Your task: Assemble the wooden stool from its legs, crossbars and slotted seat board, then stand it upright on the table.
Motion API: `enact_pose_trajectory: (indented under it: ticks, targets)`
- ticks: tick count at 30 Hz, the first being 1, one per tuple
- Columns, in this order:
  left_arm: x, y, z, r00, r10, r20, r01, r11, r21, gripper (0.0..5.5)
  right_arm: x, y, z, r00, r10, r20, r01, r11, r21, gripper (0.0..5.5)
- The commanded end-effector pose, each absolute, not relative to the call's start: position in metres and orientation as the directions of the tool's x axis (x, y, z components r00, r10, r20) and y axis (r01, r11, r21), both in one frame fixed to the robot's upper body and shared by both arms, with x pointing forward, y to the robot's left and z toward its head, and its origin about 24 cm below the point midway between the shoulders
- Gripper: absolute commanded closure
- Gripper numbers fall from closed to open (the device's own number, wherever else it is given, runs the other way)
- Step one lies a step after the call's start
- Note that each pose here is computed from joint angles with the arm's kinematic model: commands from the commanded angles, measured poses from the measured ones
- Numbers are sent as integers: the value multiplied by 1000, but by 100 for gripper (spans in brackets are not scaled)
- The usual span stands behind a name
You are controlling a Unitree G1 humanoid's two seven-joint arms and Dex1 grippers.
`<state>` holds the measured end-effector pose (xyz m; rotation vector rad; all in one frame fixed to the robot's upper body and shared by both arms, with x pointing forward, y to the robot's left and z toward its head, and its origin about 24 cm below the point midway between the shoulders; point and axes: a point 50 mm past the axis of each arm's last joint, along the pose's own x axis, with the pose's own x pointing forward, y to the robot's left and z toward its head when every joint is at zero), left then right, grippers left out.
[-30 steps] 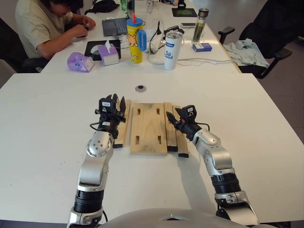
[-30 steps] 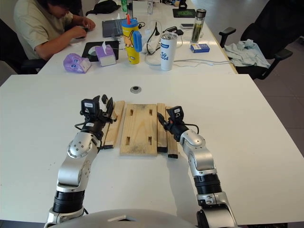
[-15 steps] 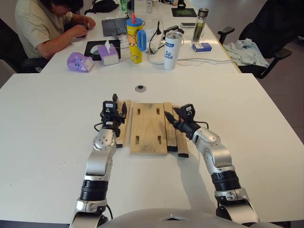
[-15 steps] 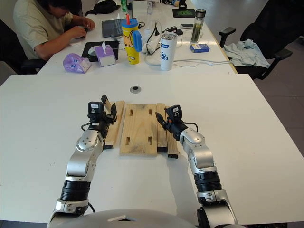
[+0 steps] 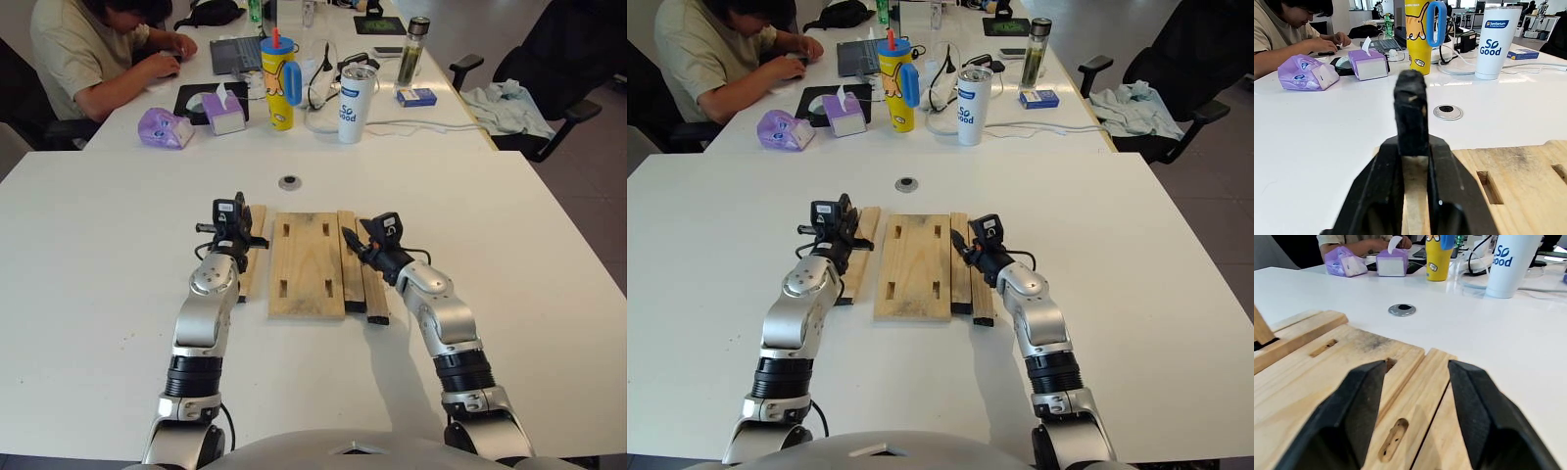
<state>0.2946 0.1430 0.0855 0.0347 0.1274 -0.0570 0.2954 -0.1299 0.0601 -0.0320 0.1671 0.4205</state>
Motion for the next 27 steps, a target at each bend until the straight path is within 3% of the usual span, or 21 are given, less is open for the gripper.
enact_pose_trajectory:
  ticks: [1, 4, 8, 14, 20, 27]
  targets:
    - [304, 146, 122, 996, -88, -22, 88, 996, 0, 509, 303, -137, 73, 886, 453, -104, -447, 891, 77, 270]
    - [309, 143, 153, 981, -180, 72, 184, 981, -56, 509, 305, -151, 86, 853, 521, -8, -505, 830, 236, 218]
    - [311, 141, 190, 901, -397, 175, 426, 886, -182, 509, 311, -175, 105, 791, 604, 102, -575, 674, 465, 153]
    - [312, 164, 215, 721, -639, 268, 687, 613, -390, 509, 304, -188, 127, 599, 759, 254, -670, 302, 678, 59]
    - [308, 164, 220, 586, -754, 297, 774, 412, -480, 509, 300, -186, 146, 503, 773, 387, -698, 99, 709, 41]
    - [302, 150, 212, 499, -806, 318, 785, 266, -559, 509, 298, -171, 154, 446, 785, 430, -717, 26, 696, 41]
